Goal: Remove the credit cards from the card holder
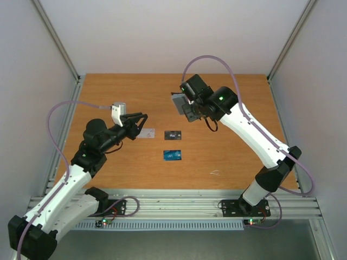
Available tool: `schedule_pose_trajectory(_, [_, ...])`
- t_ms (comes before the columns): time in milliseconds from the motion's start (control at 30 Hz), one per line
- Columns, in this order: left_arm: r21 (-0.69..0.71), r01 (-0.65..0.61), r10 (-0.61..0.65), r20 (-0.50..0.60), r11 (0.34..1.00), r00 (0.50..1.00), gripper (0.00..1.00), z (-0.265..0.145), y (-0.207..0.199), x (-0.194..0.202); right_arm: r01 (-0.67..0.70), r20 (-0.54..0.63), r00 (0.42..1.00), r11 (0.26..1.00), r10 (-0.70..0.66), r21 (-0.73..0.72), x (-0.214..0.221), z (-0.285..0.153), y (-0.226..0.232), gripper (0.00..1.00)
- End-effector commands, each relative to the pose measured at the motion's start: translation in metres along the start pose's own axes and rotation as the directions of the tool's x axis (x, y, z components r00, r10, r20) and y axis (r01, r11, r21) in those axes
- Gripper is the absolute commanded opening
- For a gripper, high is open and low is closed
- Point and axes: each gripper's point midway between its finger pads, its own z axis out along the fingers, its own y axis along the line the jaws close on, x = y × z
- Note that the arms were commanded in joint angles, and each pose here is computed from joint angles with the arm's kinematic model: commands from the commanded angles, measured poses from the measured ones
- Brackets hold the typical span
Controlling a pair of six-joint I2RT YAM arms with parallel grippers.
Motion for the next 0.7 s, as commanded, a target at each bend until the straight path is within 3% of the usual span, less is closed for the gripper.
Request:
schedule_pose_trajectory(0, [0.178, -0.1, 0.097, 0.022, 0.979, 0.995, 0.32, 0.0, -0.033, -0.004, 0.03, 0.034, 0.999, 0.991, -0.026, -0.127, -0.003, -0.012, 0.025, 0.01])
schedule_pose_trajectory(100, [0.203, -0.116, 0.119, 0.0, 0.972, 0.993, 0.33, 0.001, -0.037, 0.003, 0.075, 0.087, 0.995, 0.938, -0.049, -0.337, -0.006, -0.022, 0.06, 0.01])
schedule_pose_trajectory(233, [0.067, -0.077, 0.077, 0.005, 0.995, 0.997, 0.56, 0.002, -0.009, 0.002, 0.168, 0.193, 0.978, 0.826, -0.074, -0.538, -0.011, -0.054, 0.092, 0.01])
schedule_pose_trajectory(400, [0.125, -0.093, 0.093, 0.003, 0.988, 0.996, 0.77, -0.003, -0.016, 0.004, 0.269, 0.257, 0.958, 0.713, -0.129, -0.648, 0.0, -0.084, 0.109, 0.01])
schedule_pose_trajectory(667, [0.181, -0.135, 0.131, 0.035, 0.974, 0.991, 0.75, -0.015, -0.024, -0.006, 0.355, 0.333, 0.93, 0.598, -0.153, -0.718, 0.013, -0.116, 0.115, 0.01])
